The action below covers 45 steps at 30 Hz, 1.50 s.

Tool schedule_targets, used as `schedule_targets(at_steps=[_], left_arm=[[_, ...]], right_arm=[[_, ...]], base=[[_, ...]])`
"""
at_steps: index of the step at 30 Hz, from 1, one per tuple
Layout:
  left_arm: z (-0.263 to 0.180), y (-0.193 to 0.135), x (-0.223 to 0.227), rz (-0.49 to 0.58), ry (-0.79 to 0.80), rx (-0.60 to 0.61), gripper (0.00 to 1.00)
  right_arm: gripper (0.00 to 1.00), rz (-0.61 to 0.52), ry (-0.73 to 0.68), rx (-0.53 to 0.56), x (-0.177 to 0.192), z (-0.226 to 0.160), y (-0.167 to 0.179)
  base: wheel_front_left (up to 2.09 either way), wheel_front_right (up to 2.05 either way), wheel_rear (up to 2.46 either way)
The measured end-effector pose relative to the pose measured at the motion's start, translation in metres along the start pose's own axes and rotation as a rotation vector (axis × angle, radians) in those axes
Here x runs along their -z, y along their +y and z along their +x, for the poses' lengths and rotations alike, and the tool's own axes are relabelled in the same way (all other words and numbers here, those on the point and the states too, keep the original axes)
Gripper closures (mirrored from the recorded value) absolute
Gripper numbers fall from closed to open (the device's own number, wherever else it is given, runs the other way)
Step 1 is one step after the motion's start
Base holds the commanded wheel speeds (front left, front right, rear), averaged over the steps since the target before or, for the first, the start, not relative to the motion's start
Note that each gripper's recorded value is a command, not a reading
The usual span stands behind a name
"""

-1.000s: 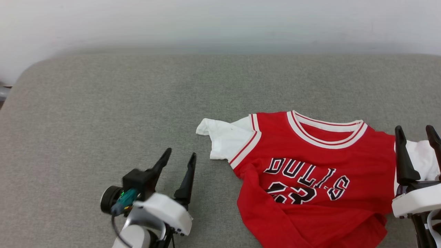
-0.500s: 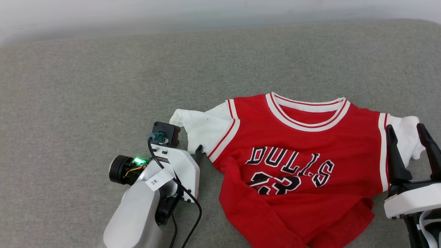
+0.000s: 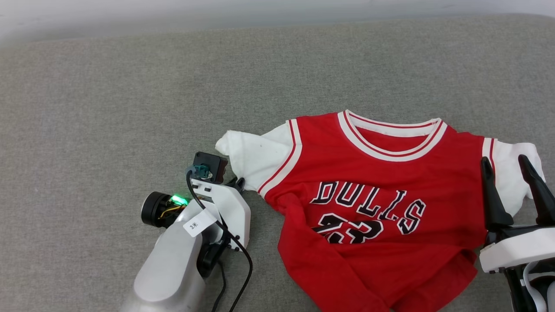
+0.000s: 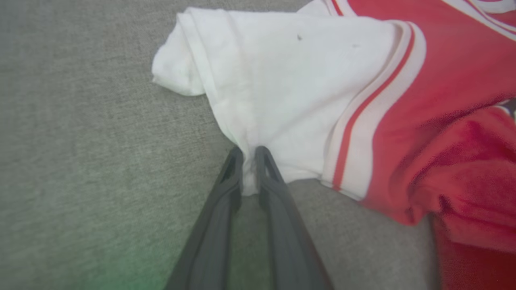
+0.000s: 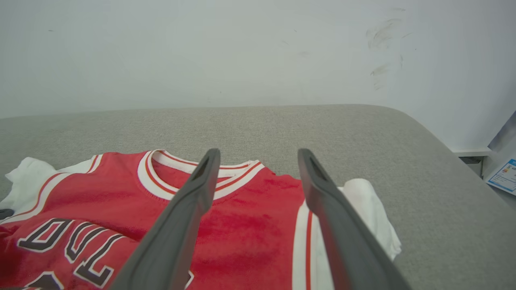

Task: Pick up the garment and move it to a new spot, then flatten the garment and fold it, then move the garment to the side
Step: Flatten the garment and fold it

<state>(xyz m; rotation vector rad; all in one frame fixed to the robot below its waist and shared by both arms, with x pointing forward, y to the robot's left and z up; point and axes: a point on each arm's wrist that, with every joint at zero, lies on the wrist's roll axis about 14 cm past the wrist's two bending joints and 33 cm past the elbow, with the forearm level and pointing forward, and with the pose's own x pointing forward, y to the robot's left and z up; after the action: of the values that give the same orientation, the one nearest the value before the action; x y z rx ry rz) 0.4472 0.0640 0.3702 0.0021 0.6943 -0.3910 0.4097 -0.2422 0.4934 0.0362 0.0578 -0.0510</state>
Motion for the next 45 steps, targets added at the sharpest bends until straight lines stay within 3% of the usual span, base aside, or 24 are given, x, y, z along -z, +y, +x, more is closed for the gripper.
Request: schedule_targets(at_steps=[9,20,27,34,35,36,37,41,45], left_arm=[[-0.011,0.015,-0.004,-0.031,-0.069,-0.032,1.0],[-0.071,0.037,-0.001,-0.064,-0.189,-0.111,1.0],[-0.104,0.026,0.039,-0.096,-0.118,-0.109,1.0],[-0.109,-0.015,0.073,-0.086,-0.023,-0.018,1.0],[-0.11,-0.017,0.076,-0.08,-0.015,-0.014,0.93],[-0.11,-0.018,0.076,-0.077,-0.016,-0.014,0.33],[-0.11,-0.017,0.075,-0.069,-0.025,-0.019,0.0],[-0.112,-0.007,0.065,-0.062,-0.082,-0.06,0.0],[-0.118,0.015,0.027,-0.064,-0.245,-0.119,0.0]], right_arm=[[0.0,-0.009,0.003,-0.025,0.0,0.004,0.004],[0.0,0.0,0.03,-0.068,0.001,-0.002,0.017],[0.0,0.008,0.049,-0.117,0.001,-0.003,0.035],[0.0,0.007,0.058,-0.124,0.0,-0.006,0.038],[0.0,0.007,0.062,-0.123,0.001,-0.007,0.038],[0.0,0.007,0.063,-0.123,0.001,-0.008,0.037],[0.0,0.007,0.063,-0.122,0.0,-0.008,0.037],[0.0,0.009,0.064,-0.114,0.0,-0.013,0.034],[0.0,0.013,0.058,-0.107,-0.002,-0.015,0.031]], base=[[0.0,0.0,0.0],[0.0,0.0,0.0],[0.0,0.0,0.0],[0.0,0.0,0.0],[0.0,0.0,0.0],[0.0,0.0,0.0],[0.0,0.0,0.0],[0.0,0.0,0.0],[0.0,0.0,0.0]])
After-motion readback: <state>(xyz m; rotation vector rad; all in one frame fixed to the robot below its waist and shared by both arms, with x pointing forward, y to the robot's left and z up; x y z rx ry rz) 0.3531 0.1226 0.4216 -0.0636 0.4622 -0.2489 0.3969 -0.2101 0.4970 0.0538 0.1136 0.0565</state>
